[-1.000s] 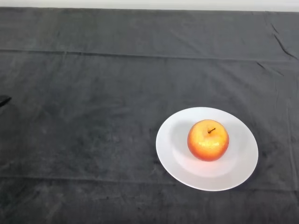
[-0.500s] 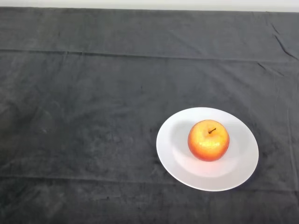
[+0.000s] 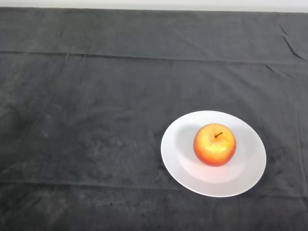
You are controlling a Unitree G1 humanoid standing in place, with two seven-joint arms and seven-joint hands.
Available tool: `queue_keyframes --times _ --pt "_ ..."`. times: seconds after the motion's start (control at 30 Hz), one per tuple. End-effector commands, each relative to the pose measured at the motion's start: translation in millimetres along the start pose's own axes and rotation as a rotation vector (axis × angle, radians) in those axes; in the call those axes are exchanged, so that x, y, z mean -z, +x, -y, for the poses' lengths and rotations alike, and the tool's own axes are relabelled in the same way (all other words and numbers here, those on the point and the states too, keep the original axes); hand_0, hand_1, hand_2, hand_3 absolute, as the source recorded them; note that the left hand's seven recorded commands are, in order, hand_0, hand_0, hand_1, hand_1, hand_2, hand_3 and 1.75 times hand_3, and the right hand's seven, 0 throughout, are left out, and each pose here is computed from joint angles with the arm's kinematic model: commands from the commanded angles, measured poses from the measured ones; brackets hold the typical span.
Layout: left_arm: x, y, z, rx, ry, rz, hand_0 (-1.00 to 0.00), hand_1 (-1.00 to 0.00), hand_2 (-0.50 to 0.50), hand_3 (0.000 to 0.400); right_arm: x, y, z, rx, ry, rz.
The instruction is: Move the apple to the plate
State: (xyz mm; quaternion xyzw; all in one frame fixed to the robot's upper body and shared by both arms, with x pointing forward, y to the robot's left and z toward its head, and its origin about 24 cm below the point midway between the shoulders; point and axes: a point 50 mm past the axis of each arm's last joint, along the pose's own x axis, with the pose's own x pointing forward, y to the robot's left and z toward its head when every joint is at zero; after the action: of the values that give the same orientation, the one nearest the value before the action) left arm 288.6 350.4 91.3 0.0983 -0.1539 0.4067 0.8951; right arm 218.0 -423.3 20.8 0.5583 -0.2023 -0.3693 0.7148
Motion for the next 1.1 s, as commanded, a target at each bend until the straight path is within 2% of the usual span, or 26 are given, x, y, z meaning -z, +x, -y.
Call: queue_keyframes --times 0.03,1.1 --pt "-9.1 13.0 -17.9 -0.034 0.043 0.058 0.00 0.00 0.00 0.000 0.7 2.0 -6.4 -0.024 0.022 0.022" --pt "-8.3 12.6 -16.9 -0.016 0.052 0.057 0.00 0.00 0.00 0.000 0.7 2.0 -6.4 -0.024 0.022 0.022"
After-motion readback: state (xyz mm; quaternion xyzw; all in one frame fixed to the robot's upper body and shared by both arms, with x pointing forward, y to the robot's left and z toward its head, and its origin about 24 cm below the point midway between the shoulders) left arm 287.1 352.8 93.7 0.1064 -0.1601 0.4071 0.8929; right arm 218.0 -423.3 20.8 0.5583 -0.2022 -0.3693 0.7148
